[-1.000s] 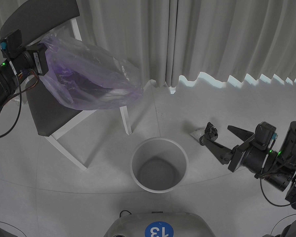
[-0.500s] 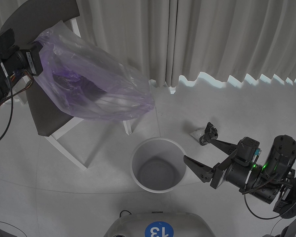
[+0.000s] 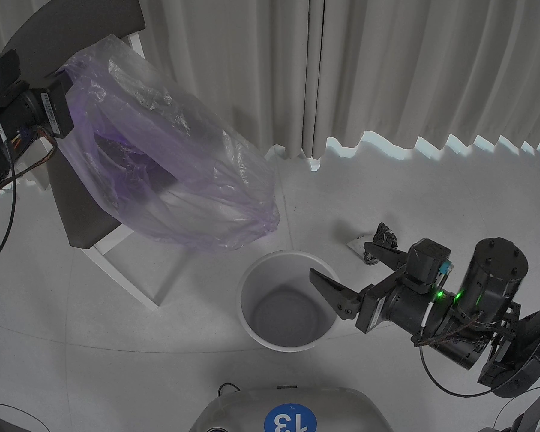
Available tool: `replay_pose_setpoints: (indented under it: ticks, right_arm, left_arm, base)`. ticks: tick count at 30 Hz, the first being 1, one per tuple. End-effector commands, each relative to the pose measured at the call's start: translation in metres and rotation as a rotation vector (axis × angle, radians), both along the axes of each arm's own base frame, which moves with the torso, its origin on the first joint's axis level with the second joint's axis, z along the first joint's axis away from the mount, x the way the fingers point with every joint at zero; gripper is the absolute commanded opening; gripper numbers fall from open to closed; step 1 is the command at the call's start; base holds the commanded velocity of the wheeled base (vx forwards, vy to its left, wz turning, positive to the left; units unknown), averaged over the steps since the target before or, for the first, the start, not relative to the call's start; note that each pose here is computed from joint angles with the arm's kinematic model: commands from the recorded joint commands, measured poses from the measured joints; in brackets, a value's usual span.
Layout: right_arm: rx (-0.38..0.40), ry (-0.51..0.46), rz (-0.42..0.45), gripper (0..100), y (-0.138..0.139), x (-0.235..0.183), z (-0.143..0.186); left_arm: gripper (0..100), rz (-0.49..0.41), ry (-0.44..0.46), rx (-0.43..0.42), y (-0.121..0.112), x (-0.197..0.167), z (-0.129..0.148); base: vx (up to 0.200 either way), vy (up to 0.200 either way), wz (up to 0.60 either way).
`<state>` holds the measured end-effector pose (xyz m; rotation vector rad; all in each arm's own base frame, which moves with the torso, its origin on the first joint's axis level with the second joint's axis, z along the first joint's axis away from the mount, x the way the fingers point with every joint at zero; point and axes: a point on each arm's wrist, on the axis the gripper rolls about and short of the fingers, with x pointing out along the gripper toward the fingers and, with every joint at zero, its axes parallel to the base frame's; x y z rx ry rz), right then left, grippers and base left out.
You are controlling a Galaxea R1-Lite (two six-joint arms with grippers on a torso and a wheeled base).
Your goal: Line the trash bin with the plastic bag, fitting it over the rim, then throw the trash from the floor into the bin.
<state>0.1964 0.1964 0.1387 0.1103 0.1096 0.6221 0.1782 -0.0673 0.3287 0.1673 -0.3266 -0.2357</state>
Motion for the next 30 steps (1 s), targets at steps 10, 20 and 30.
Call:
replay_pose_setpoints:
  ticks: [10, 20, 30]
  right_arm:
    - [-0.021, 0.019, 0.008, 100, 0.054, 0.022, -0.026]
    - [-0.044, 0.03, 0.021, 100, 0.082, 0.038, -0.049]
    - [-0.071, 0.04, 0.005, 100, 0.101, 0.041, -0.068]
  left_arm:
    - [0, -0.019, 0.009, 0.005, 0.0, -0.009, -0.006]
    - [0, -0.025, -0.002, 0.0, -0.001, -0.009, -0.002]
    - [0, -0.032, -0.004, 0.001, -0.003, -0.009, 0.002]
  base:
    - [0.0, 0.0, 0.0]
    - [0.0, 0.0, 0.0]
    - [0.0, 0.0, 0.0]
